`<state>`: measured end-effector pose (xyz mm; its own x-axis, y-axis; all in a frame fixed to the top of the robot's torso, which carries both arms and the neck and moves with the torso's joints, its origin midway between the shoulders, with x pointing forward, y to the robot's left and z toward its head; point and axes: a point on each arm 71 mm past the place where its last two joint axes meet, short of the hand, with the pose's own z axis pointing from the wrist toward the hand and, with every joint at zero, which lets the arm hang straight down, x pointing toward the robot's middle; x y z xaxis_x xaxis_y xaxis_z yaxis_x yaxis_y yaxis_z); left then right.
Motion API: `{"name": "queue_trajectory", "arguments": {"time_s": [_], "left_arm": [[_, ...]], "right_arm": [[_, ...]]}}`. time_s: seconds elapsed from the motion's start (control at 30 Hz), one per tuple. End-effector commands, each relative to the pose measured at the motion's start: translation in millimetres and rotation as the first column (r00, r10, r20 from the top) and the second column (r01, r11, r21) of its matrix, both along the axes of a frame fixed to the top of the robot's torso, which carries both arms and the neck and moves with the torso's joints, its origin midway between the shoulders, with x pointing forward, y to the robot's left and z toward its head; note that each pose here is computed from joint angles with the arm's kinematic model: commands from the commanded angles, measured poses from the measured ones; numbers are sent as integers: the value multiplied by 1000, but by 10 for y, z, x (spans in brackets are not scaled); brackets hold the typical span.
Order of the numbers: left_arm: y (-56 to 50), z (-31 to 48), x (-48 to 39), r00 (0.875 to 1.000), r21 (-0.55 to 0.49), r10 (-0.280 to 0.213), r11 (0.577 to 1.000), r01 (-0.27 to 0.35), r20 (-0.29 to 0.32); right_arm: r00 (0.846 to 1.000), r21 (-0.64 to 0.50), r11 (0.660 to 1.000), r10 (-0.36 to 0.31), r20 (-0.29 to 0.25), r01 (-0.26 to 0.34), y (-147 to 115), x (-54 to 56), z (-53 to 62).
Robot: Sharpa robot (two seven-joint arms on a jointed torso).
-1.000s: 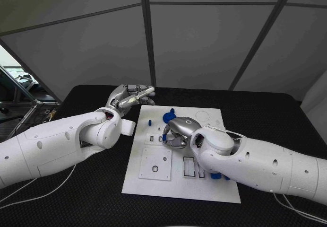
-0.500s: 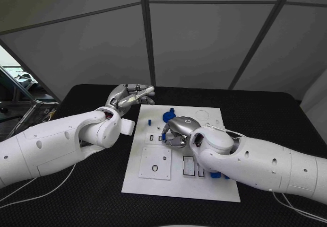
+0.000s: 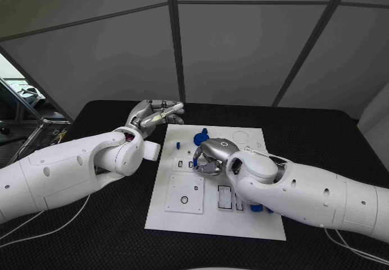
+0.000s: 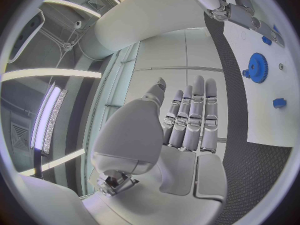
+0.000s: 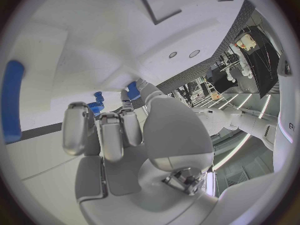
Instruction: Assemble the parts on the task board
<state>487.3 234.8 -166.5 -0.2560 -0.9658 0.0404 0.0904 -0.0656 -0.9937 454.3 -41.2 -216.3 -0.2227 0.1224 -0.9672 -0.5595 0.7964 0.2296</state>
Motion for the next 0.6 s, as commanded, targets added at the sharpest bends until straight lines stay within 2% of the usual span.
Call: {"name": "queue_trajectory", "arguments": {"time_s": [0.03, 0.6], "left_arm": [[-7, 16, -1, 1000, -5, -10, 1000, 10, 5], [1, 13, 3, 1000, -4, -10, 1000, 10, 4]], "right_arm": [[1000, -26, 1000, -18, -15, 18, -28, 6, -45], [1000, 44, 999, -16, 17, 15, -25, -9, 10]]}}
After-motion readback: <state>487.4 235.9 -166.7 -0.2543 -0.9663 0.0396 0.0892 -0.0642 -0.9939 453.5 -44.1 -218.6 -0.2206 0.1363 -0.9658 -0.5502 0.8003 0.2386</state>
